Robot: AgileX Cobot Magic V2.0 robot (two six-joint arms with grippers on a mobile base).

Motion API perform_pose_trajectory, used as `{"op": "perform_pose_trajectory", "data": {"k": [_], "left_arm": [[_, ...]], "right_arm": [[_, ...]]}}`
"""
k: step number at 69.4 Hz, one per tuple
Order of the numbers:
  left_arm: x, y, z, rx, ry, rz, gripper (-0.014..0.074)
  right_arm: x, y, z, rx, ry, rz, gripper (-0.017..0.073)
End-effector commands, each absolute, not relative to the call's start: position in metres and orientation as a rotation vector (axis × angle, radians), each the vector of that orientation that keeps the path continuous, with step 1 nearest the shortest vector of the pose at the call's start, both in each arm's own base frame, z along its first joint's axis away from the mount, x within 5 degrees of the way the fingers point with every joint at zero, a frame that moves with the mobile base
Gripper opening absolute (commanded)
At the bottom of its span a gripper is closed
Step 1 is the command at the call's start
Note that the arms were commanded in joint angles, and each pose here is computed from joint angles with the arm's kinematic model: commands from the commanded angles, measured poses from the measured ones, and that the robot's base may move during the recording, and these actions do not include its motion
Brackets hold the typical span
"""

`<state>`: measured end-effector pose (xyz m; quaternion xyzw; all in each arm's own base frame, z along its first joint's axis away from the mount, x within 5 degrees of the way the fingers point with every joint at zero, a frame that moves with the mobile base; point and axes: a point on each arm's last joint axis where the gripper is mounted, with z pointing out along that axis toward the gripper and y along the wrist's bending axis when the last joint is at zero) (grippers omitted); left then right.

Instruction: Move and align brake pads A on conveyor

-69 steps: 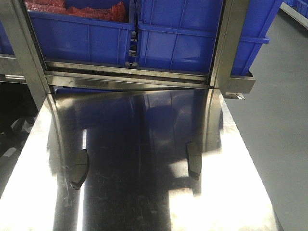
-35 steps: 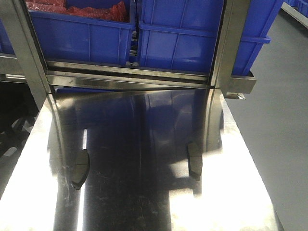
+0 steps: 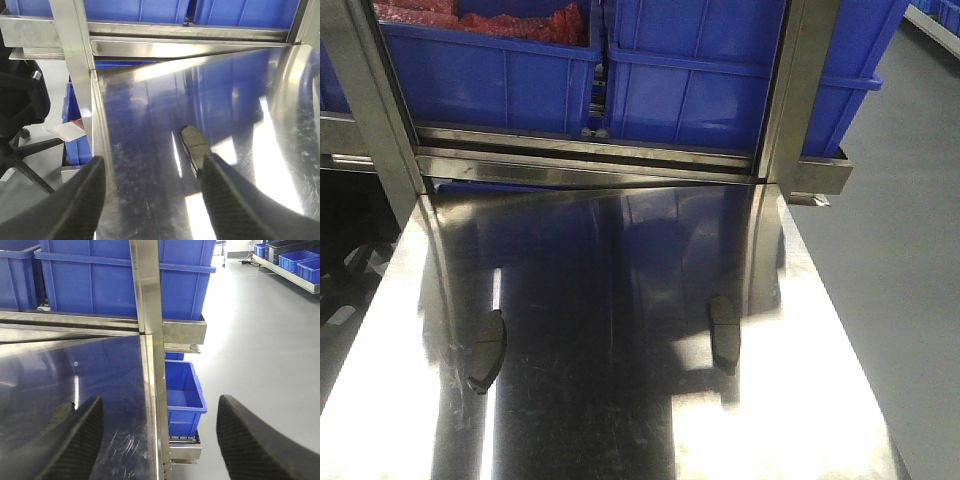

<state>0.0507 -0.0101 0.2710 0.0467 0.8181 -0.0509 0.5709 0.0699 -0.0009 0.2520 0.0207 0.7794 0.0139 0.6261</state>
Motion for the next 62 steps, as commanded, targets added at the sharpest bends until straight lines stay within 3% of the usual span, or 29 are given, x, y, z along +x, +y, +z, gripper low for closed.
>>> {"op": "perform_pose_trajectory", "data": {"k": [1,39,53,62], "left_arm": [[0.053,-0.010,0.286,0.091,1.831,-0.131,0.0396],[0.054,-0.012,0.288,0.059,1.804,-0.187,0.0396],[0.061,-0.016,0.312,-0.042,1.669,-0.339,0.0396],[0.084,-0.018,0.327,-0.030,1.759,-0.332,0.0396]], "right_arm": [[0.071,-0.001,0.268,0.033,1.692,0.029,0.0473],[0.071,-0.001,0.268,0.033,1.692,0.029,0.0473],[0.071,-0.001,0.268,0.033,1.692,0.029,0.0473],[0.071,-0.001,0.268,0.033,1.692,0.029,0.0473]]}}
